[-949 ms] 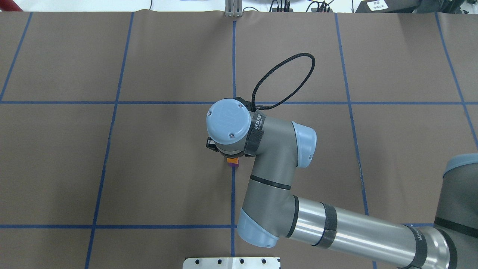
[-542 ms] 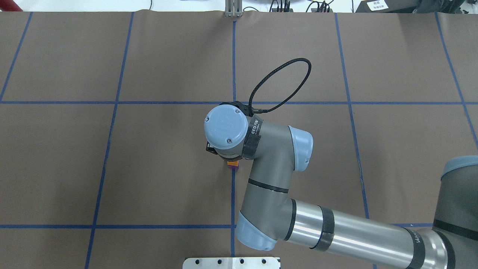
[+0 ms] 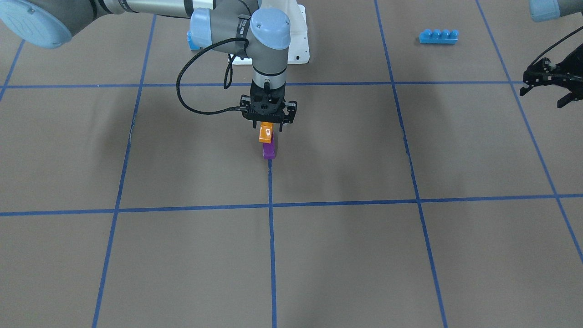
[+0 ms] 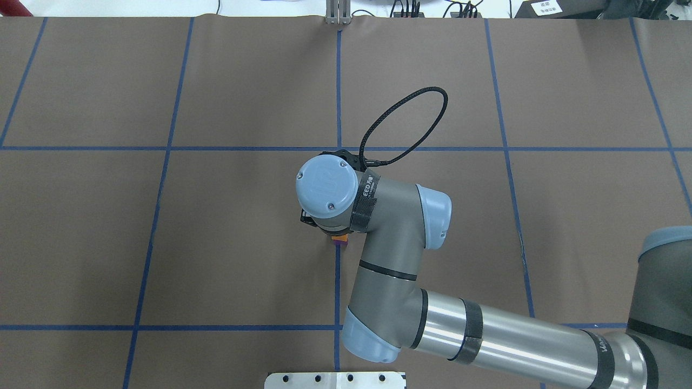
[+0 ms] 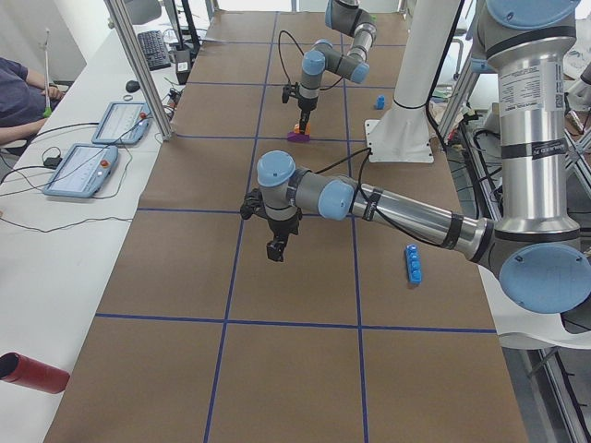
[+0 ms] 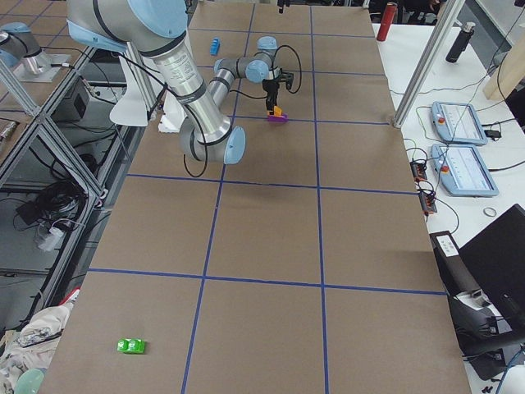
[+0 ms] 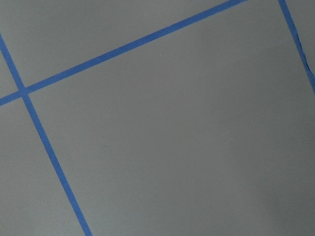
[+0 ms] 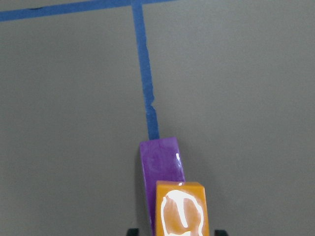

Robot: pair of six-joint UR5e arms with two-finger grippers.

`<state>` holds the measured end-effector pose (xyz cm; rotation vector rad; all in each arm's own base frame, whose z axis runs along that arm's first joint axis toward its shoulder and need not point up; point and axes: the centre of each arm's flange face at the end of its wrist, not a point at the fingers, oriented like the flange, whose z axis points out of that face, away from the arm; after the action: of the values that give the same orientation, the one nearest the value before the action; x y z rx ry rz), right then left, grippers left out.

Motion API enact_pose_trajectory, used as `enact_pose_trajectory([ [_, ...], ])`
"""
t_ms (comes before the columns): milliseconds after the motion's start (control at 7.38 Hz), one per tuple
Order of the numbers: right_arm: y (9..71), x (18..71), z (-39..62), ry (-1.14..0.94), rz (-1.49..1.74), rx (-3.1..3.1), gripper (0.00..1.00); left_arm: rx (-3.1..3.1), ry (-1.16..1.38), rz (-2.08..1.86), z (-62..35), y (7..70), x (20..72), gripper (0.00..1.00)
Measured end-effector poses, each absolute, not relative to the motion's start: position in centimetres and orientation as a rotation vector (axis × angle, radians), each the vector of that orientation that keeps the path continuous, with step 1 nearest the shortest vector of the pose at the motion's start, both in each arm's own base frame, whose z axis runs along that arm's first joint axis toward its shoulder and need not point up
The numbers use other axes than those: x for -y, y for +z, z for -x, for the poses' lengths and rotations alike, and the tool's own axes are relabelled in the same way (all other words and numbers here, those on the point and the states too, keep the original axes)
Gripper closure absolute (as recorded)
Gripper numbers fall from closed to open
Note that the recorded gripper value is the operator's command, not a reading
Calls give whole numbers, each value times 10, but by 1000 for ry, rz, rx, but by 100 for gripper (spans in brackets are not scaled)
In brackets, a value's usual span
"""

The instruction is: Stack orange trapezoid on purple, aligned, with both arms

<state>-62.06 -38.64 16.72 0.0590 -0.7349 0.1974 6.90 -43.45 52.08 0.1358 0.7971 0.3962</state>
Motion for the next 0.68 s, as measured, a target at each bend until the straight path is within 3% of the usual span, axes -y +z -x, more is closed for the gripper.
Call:
enact_pose_trajectory([
  [678,137,424,573,170,-26,812,0,-779,286,-93,-28,561,428,0],
])
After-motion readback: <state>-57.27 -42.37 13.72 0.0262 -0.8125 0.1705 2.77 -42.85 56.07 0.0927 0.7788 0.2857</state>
